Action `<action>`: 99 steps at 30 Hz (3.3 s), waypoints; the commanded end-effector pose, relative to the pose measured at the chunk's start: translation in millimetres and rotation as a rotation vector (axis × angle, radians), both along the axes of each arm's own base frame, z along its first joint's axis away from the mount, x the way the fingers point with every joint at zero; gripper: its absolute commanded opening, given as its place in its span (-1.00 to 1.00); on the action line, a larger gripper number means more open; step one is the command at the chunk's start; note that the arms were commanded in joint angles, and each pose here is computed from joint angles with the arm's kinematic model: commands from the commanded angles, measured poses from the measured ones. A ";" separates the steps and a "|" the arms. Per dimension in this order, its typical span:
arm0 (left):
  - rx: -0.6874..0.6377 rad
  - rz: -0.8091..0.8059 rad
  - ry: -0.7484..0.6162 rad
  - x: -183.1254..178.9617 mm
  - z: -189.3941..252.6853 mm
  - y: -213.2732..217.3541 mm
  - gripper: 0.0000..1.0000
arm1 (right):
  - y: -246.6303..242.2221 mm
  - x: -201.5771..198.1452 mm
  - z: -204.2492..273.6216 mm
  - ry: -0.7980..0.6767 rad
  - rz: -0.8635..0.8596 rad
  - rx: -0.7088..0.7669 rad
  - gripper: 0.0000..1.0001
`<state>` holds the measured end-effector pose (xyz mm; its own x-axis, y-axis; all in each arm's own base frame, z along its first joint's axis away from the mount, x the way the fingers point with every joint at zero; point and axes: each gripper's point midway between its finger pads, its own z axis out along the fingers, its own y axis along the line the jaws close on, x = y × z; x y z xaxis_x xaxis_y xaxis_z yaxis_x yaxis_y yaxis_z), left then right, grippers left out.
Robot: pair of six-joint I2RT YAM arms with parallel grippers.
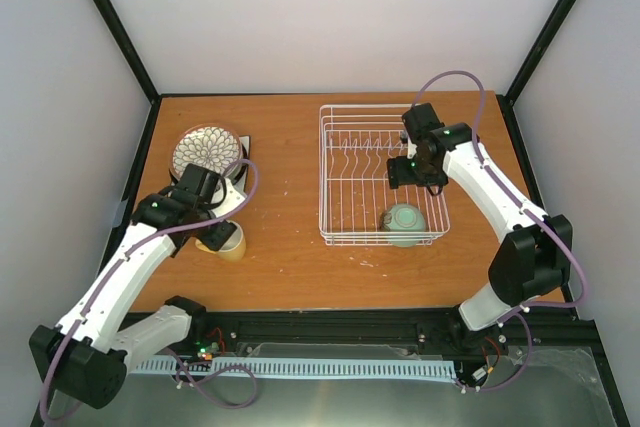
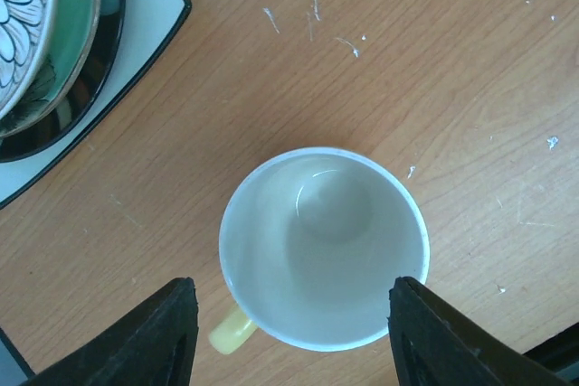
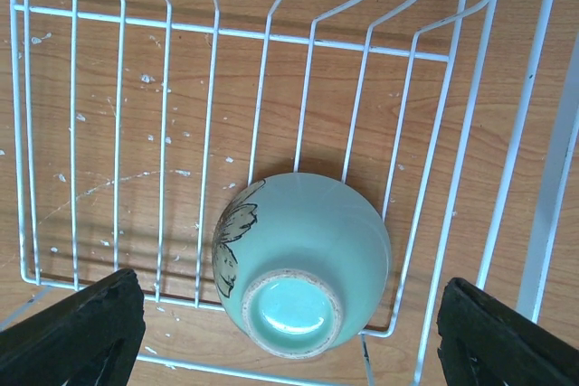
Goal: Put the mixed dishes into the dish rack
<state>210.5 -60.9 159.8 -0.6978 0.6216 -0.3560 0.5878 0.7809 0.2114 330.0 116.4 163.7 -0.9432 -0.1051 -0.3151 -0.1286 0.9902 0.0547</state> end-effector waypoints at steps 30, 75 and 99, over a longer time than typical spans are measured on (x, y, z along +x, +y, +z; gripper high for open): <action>0.036 -0.119 -0.035 27.5 -43.8 1.3 -0.63 | 5.6 -4.1 2.6 0.009 0.041 0.018 0.73; 0.073 -0.106 0.002 26.9 -52.5 7.5 -0.45 | 14.3 -5.7 -6.0 0.044 0.079 0.051 0.71; 0.084 -0.113 -0.037 35.0 -41.4 9.9 -0.25 | 17.7 -9.8 -5.9 0.055 0.096 0.071 0.70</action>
